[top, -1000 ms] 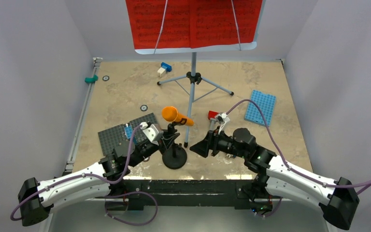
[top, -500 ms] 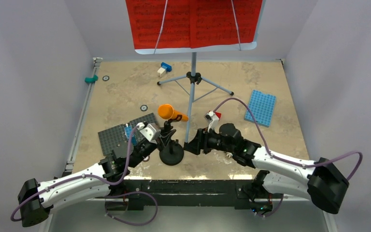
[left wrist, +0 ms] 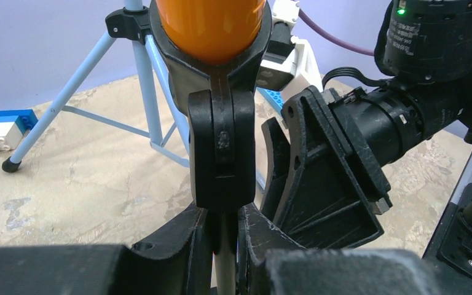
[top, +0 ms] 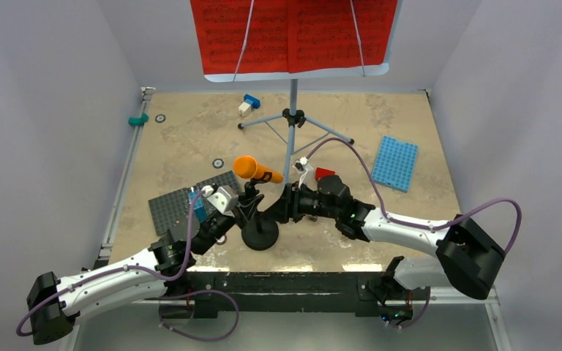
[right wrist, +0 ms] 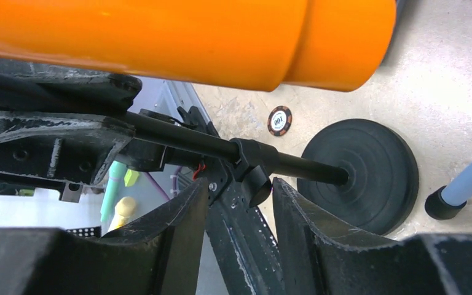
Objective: Pack up the instrument practice props
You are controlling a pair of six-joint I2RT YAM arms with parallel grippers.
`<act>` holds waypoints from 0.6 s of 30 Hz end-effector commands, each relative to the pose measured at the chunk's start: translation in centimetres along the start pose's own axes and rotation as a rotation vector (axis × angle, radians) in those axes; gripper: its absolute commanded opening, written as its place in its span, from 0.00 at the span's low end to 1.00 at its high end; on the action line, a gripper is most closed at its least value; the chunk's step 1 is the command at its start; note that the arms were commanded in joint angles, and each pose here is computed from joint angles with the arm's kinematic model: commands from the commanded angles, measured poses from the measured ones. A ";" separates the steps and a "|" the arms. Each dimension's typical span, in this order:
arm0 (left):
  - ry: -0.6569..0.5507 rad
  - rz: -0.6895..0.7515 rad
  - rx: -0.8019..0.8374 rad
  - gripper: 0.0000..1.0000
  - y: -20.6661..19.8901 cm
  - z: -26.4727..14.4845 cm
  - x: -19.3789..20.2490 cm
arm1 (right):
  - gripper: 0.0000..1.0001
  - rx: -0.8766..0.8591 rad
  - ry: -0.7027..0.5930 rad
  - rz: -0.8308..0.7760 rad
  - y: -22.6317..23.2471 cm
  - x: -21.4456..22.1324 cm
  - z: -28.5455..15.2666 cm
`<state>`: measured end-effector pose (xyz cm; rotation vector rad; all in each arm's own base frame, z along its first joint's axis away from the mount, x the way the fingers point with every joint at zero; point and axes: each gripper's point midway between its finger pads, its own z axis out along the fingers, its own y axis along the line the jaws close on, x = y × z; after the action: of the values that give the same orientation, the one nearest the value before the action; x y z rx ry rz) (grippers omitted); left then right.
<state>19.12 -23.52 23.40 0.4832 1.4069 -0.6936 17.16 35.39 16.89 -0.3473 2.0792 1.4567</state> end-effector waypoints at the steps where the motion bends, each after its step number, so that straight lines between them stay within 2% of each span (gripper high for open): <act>1: -0.058 -0.073 0.007 0.00 -0.4 0.1 -1.3 | 0.46 -0.075 -0.022 -0.033 2.1 -1.5 0.8; 7: -0.055 -0.063 0.010 0.00 -0.5 0.1 -1.4 | 0.44 -0.049 0.009 -0.031 1.3 -1.0 1.6; 10: -0.050 -0.062 0.009 0.00 -0.4 0.0 -1.2 | 0.40 -0.055 0.017 -0.036 1.2 -0.9 1.9; 13: -0.042 -0.060 0.009 0.00 -0.4 0.0 -0.9 | 0.29 -0.061 0.022 -0.048 1.2 -0.8 2.1; 18: -0.024 -0.052 0.004 0.00 -0.3 -0.1 -0.4 | 0.00 -0.048 0.013 -0.127 0.6 -0.8 1.9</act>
<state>19.29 -23.23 23.31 0.4627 1.4110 -0.6873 17.18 36.77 15.42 -0.4138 2.1238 1.4746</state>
